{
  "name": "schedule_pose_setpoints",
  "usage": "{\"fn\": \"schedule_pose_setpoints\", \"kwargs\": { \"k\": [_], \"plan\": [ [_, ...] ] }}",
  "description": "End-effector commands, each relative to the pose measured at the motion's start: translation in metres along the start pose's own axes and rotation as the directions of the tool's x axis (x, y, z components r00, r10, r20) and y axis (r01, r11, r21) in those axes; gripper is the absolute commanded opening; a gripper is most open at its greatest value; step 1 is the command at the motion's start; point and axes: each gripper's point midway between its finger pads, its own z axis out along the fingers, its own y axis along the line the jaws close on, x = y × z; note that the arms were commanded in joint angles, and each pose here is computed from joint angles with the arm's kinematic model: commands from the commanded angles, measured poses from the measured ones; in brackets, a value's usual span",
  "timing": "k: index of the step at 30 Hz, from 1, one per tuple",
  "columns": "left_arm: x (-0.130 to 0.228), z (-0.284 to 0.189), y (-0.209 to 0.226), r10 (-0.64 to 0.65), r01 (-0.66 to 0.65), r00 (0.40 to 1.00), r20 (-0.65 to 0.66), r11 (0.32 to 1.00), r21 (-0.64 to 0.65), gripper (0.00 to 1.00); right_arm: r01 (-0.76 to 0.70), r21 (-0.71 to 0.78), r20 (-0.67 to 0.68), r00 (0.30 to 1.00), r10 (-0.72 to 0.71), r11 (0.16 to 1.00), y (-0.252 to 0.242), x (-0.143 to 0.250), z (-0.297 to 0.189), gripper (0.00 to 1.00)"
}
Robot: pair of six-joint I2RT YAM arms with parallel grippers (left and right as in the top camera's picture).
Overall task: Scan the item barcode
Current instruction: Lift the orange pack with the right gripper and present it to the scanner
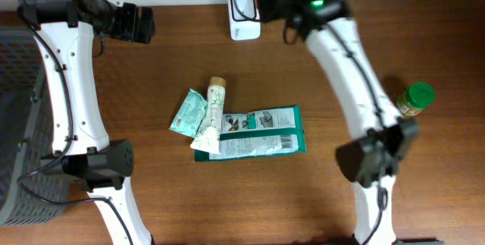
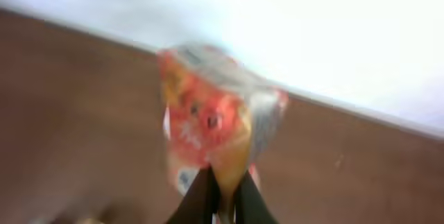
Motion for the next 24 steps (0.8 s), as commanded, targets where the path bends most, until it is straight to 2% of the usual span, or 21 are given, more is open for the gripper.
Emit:
{"fn": "schedule_pose_setpoints", "kwargs": {
  "k": [1,4,9,20,24],
  "plan": [
    [-0.002,-0.005,0.000,0.015,-0.015,1.000,0.017,1.000,0.001,0.99,0.213,0.257,-0.002,0.975,-0.220,0.943,-0.008,0.000,0.040,0.04],
    [-0.002,-0.005,0.000,0.015,-0.015,1.000,0.017,1.000,0.001,0.99,0.313,0.344,0.009,0.942,-0.337,0.885,-0.003,0.002,0.083,0.04],
    [-0.002,-0.005,0.000,0.015,-0.015,1.000,0.017,1.000,0.001,0.99,0.447,0.345,-0.043,0.886,-0.462,0.825,0.004,0.033,0.140,0.04],
    [-0.002,-0.005,0.000,0.015,-0.015,1.000,0.017,1.000,0.001,0.99,0.456,0.304,-0.025,0.881,-0.472,0.836,0.013,0.035,0.145,0.04],
    [-0.002,-0.005,0.000,0.015,-0.015,1.000,0.017,1.000,0.001,0.99,0.421,0.279,0.048,0.892,-0.450,0.863,0.017,0.007,0.117,0.04]
  ]
}}
